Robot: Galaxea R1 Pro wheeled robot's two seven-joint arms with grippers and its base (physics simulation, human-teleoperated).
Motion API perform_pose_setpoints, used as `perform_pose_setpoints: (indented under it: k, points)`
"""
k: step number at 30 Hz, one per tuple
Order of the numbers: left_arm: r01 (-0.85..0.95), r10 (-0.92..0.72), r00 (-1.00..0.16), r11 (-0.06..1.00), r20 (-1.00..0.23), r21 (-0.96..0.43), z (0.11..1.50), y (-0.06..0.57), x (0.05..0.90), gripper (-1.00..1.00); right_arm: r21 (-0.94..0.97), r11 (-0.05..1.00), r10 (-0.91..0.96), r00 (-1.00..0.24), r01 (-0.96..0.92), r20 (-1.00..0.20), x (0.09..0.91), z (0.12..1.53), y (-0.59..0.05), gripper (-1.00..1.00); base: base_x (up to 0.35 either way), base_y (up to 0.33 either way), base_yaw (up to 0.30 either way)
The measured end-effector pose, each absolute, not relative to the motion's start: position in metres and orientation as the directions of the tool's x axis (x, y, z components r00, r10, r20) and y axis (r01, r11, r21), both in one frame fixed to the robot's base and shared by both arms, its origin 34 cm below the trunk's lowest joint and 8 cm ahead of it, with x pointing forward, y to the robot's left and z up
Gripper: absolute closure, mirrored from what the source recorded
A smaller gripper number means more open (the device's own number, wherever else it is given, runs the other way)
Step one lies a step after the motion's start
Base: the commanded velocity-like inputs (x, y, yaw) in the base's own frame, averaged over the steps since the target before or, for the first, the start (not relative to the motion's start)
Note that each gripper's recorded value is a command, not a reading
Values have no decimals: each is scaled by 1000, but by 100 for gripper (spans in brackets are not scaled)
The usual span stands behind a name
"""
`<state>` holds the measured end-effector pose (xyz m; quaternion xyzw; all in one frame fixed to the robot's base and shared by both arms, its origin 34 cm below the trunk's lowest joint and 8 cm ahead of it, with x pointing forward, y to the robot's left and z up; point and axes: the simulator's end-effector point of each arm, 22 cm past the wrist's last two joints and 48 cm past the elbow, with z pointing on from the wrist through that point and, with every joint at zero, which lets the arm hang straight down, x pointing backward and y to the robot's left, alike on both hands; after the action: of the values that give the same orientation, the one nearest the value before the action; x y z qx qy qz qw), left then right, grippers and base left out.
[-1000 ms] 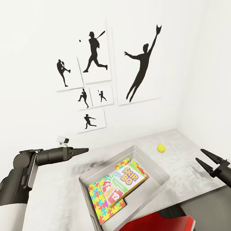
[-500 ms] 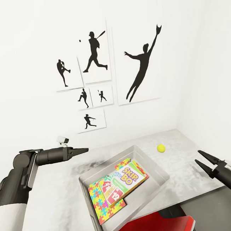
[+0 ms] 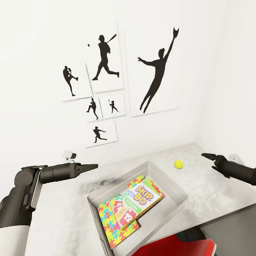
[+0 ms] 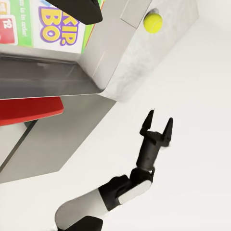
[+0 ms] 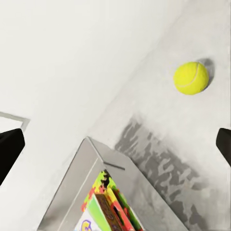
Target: Put all the toys in the child's room - the three board games (two on the bed and one on the table), the two jigsaw puzzles on the table, and the tennis ball on the table - inside the toy box on the table in the child's room.
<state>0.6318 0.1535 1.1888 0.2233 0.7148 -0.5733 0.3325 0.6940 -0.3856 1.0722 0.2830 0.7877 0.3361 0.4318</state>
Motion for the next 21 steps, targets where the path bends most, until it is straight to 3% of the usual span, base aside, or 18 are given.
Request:
perform_pose_setpoints:
  k: [6, 14, 21]
  points:
    - [700, -62, -680, 243, -731, -671, 1189, 154, 632, -100, 614, 742, 650, -516, 271, -558, 754, 1103, -381, -100, 0, 0, 0]
    - [700, -62, -679, 243, -731, -671, 1189, 154, 632, -100, 495, 717, 685, -628, 491, -369, 802, 1038, -357, -100, 0, 0, 0]
    - [699, -67, -679, 245, -731, -671, 1190, 156, 632, -100, 287, 797, 603, -671, 531, -431, 812, 1024, -362, -100, 0, 0, 0]
